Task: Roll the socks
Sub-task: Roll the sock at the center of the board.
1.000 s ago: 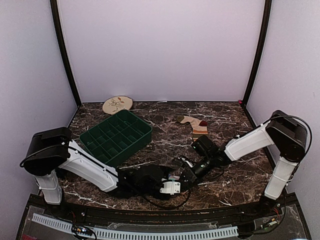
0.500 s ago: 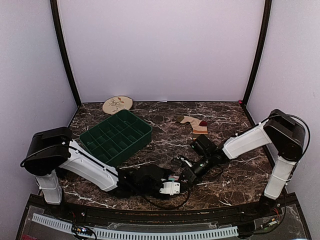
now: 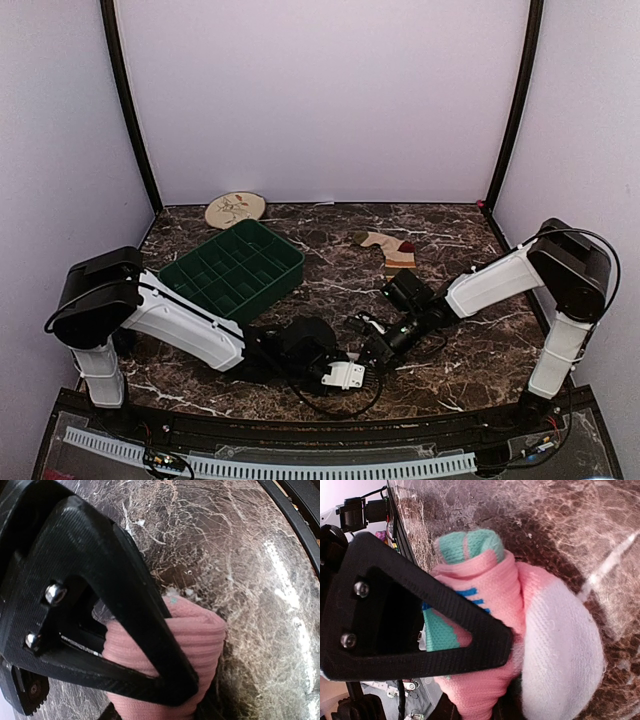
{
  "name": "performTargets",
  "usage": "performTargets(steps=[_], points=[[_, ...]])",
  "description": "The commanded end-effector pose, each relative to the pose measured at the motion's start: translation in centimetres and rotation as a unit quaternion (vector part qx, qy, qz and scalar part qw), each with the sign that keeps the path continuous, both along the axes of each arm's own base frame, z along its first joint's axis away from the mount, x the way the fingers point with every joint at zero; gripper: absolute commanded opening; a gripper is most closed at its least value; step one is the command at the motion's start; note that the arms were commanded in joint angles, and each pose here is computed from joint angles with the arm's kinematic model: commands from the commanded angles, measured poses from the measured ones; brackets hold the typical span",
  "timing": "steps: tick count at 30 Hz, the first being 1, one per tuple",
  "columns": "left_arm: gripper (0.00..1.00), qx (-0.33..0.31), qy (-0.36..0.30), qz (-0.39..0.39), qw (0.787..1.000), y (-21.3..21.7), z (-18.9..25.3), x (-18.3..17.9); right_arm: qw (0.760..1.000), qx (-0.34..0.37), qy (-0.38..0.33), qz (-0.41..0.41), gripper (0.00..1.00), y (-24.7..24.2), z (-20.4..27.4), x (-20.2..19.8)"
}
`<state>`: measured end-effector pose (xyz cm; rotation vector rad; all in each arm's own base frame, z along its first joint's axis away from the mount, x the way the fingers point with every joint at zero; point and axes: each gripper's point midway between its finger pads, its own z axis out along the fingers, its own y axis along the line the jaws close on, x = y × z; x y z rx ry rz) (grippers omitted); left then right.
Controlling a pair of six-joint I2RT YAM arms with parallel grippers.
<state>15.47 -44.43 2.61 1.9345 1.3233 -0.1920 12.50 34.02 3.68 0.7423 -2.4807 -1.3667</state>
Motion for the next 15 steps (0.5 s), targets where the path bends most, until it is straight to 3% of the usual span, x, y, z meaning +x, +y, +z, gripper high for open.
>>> performTargets(steps=[1,5,12,15], points=[[0.27,0.084,0.039,0.0,0.996,2.7,-5.2,-1.2,1.0,-0.015,0.01,0.006,0.13,-0.1,-0.7,-0.6],[0.24,0.091,0.051,-0.001,0.995,3.0,-5.6,-1.2,1.0,-0.021,0.004,0.003,0.17,-0.3,-0.6,-0.4],[0.16,0.11,0.093,-0.007,0.99,3.3,-5.4,-1.5,0.999,-0.047,-0.023,0.005,0.4,-1.4,-0.4,-0.1],[0.06,0.12,0.12,-0.013,0.985,3.2,-4.9,-1.8,0.997,-0.062,-0.037,0.002,0.44,-2.1,-0.6,0.1]])
